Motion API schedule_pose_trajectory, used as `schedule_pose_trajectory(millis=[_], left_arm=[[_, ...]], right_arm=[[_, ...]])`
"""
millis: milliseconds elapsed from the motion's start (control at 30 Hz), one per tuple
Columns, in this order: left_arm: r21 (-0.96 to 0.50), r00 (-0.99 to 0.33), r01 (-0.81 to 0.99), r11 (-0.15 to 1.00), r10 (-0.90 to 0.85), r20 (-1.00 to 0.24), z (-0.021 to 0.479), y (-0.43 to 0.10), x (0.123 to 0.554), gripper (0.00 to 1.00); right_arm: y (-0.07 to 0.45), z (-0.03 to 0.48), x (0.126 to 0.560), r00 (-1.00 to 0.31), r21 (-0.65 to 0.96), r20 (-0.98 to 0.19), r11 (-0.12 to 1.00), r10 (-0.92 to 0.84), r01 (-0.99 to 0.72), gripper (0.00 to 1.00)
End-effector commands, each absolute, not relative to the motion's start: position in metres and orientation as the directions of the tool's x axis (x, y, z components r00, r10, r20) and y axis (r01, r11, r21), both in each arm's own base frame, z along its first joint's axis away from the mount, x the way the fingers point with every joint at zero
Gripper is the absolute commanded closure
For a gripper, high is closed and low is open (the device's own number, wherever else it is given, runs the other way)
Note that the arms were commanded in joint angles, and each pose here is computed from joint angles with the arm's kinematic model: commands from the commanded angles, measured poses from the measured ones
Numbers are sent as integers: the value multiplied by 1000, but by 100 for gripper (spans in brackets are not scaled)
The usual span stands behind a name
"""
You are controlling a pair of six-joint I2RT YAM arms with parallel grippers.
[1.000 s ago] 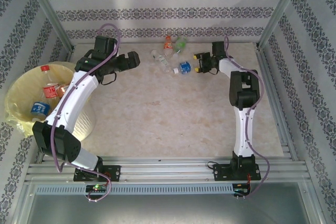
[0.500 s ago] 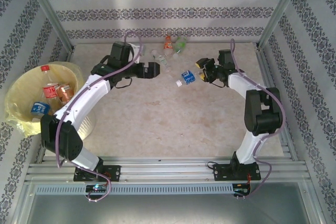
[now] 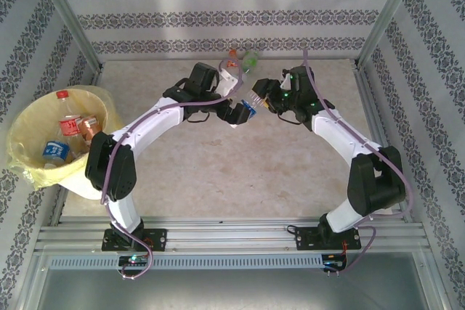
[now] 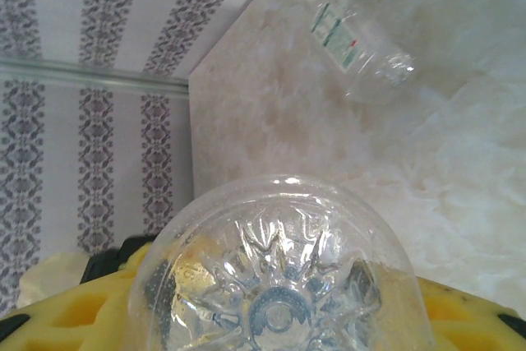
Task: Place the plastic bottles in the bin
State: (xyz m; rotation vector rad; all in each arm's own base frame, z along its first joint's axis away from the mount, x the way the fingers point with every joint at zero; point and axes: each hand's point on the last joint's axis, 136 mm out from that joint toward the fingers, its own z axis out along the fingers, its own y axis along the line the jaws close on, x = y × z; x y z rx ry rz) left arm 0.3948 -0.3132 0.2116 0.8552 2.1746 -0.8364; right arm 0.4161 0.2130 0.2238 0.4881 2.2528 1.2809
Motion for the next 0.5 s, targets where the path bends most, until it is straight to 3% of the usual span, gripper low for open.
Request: schedule_pose_trajectory(millis=[0,167,467], left_arm=[[-239,-427,847,475,340,-838,238,-332,402,0],[-248,-386,887,390,329,-862,242,-343,396,4],[-248,-403,884,397,377,-834,220,-340,395,11]], right_arm=[[226,252,405,-830,875,-296,482,473,-37,50],[231,261,402,-835,886,-287,461,470,-45,48],[237,289,398,-835,911,-296,399,464,-101,47]])
